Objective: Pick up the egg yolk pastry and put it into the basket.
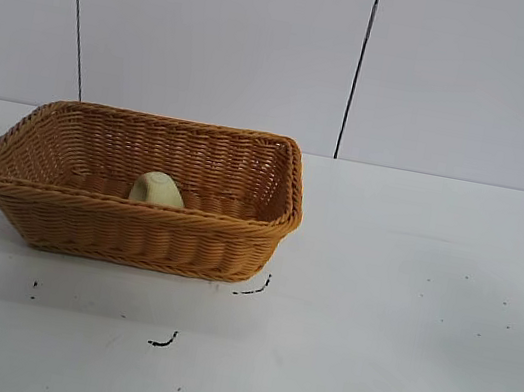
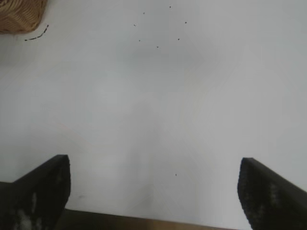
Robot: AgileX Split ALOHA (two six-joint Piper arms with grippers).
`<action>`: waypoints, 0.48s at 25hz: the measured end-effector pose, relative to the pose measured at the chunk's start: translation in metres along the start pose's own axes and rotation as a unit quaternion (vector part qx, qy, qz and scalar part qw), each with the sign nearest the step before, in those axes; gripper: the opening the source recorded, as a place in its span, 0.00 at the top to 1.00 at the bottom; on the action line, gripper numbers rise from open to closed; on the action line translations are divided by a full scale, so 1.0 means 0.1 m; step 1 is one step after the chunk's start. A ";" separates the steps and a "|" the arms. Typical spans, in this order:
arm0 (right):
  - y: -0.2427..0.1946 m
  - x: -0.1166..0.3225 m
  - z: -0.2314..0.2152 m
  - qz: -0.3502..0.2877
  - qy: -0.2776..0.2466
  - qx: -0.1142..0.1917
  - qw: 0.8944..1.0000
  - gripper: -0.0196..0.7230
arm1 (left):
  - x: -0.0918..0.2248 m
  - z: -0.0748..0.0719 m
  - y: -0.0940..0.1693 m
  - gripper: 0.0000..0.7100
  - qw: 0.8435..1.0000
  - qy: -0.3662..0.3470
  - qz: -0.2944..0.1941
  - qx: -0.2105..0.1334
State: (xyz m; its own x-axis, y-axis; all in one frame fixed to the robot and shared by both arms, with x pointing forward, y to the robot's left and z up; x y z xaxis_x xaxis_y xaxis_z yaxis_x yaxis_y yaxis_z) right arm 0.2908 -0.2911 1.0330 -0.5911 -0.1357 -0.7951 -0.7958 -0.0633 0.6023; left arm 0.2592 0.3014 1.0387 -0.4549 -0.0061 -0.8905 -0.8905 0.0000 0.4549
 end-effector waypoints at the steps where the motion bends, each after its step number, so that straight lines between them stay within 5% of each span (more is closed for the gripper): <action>1: 0.05 0.01 0.00 -0.017 0.001 0.002 1.000 0.06 | 0.00 0.00 0.00 0.02 1.000 0.000 0.000 0.000; 12: 0.26 0.12 0.03 -0.099 0.006 0.013 0.995 0.06 | 0.00 0.00 0.00 0.02 1.000 0.000 0.000 0.000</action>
State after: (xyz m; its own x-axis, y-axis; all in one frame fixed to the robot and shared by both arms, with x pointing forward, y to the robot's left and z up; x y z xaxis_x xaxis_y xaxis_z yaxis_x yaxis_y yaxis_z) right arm 0.2626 -0.2911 1.0394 -0.4207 -0.1352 -0.8971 -0.8998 -0.0636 0.4316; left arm 0.2592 0.3014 1.0387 -0.4549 -0.0061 -0.8905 -0.8905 0.0000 0.4549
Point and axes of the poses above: a point on each arm's last joint axis where the gripper is mounted, y pointing back along that axis away from the gripper, z along the wrist's bending axis when the last joint is at zero, x = y × z, the point moved 3 cm from there along -y, pointing out along that axis toward the gripper, and after that the axes turned 5 degrees about y, right-handed, at the moved point
